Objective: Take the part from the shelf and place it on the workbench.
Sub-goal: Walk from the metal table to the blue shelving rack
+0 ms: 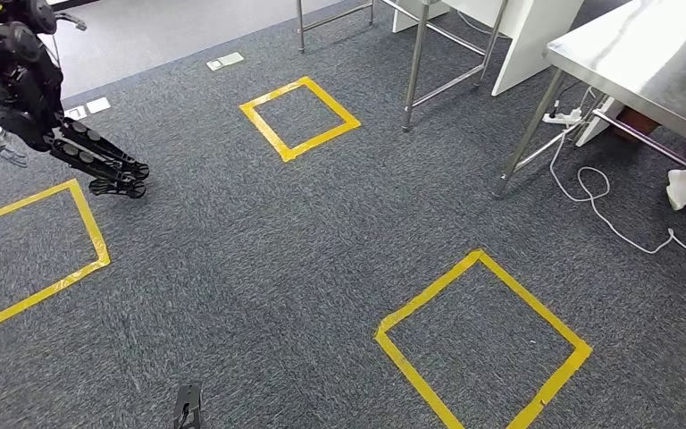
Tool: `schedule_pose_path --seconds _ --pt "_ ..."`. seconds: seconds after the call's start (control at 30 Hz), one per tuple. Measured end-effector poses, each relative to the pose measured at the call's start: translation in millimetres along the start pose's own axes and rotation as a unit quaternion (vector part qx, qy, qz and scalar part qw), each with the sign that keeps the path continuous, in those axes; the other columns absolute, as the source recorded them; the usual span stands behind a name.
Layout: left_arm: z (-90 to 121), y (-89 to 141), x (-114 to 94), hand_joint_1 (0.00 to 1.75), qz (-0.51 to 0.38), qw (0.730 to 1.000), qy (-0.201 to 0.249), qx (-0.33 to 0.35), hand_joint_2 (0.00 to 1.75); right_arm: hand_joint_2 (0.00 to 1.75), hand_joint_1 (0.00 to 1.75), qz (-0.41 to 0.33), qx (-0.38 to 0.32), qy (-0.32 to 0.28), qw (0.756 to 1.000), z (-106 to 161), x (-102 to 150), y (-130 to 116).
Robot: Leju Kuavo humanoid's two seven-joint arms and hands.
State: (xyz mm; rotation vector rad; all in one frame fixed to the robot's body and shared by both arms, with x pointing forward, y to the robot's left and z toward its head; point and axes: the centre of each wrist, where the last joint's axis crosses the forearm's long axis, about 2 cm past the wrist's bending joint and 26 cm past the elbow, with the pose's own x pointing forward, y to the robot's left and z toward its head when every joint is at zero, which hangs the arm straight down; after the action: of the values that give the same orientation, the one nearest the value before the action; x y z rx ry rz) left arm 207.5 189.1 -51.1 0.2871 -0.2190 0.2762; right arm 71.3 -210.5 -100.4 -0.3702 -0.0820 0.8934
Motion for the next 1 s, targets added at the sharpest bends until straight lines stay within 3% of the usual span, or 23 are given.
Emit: schedule_pose_path --seconds 1.0 --pt "-9.3 15.1 1.1 0.00 0.008 1.000 0.022 0.000 0.00 0.00 0.00 0.016 -0.013 -0.007 1.000 2.3 1.1 5.1"
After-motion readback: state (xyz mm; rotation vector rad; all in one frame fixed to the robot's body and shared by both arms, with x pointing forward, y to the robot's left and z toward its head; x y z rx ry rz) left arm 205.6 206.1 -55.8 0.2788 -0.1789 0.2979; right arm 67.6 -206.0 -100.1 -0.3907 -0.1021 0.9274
